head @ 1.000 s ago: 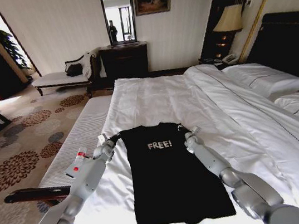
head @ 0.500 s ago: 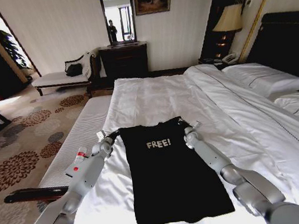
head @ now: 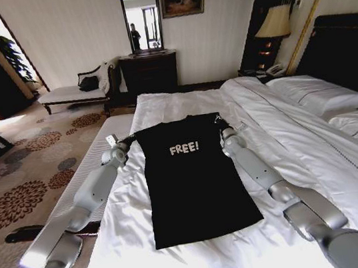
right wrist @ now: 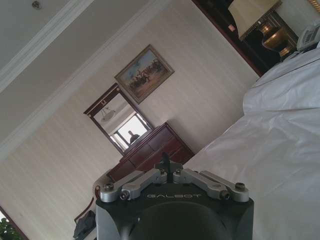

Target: Fold the clothes on the bed.

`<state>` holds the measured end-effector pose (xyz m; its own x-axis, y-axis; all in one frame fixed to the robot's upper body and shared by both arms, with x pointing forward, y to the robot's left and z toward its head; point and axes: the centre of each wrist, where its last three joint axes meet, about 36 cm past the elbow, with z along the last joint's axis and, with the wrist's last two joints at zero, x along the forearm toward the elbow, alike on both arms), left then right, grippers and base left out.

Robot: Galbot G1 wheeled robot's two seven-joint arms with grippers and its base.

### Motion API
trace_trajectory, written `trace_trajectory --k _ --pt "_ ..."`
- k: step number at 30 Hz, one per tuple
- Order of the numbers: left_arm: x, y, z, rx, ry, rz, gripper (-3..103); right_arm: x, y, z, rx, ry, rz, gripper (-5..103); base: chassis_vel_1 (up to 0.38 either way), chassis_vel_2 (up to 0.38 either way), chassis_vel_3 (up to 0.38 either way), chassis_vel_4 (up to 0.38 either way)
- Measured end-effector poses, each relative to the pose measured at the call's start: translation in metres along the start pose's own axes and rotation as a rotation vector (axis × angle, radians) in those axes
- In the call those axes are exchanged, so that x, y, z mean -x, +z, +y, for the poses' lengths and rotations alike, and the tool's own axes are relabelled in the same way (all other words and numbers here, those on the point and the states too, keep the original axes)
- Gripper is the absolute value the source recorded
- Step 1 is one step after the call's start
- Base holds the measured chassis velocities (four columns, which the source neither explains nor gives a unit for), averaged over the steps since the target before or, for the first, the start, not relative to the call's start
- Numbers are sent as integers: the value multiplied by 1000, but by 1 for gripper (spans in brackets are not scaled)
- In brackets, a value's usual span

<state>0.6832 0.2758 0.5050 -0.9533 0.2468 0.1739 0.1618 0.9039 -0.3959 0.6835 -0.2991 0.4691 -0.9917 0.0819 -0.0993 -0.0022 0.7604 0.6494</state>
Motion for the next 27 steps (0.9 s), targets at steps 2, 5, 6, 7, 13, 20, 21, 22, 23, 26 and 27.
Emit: trace_trajectory --k 2,5,6,7,13,20,21,22,23,26,27 --pt "-15 12 -7 -20 23 8 0 -18 -8 -12 -47 30 31 0 0 0 0 0" --pt "-37 28 -13 -52 47 24 0 -41 -18 -21 -113 62 81 0 0 0 0 0" --pt "-53 38 -21 -66 77 33 0 -56 -20 -24 -143 60 113 0 0 0 0 0" --pt "-64 48 -25 -77 90 45 0 -71 -21 -27 -163 50 133 0 0 0 0 0" --pt "-140 101 -43 -145 142 139 0 -140 -42 -43 -232 29 181 0 0 0 0 0" --pt "-228 142 -61 -222 171 209 0 -199 -30 -56 -282 54 255 0 0 0 0 0" --pt "-239 147 -61 -229 164 215 0 -209 -25 -59 -294 73 268 0 0 0 0 0" --pt "-250 151 -61 -235 148 221 0 -218 -22 -62 -301 90 279 0 0 0 0 0" --pt "-250 151 -61 -235 148 221 0 -218 -22 -62 -301 90 279 0 0 0 0 0" --pt "-277 161 -59 -259 108 236 0 -240 -20 -61 -306 122 295 0 0 0 0 0" --pt "-285 163 -58 -270 95 239 0 -245 -21 -60 -304 129 297 0 0 0 0 0"
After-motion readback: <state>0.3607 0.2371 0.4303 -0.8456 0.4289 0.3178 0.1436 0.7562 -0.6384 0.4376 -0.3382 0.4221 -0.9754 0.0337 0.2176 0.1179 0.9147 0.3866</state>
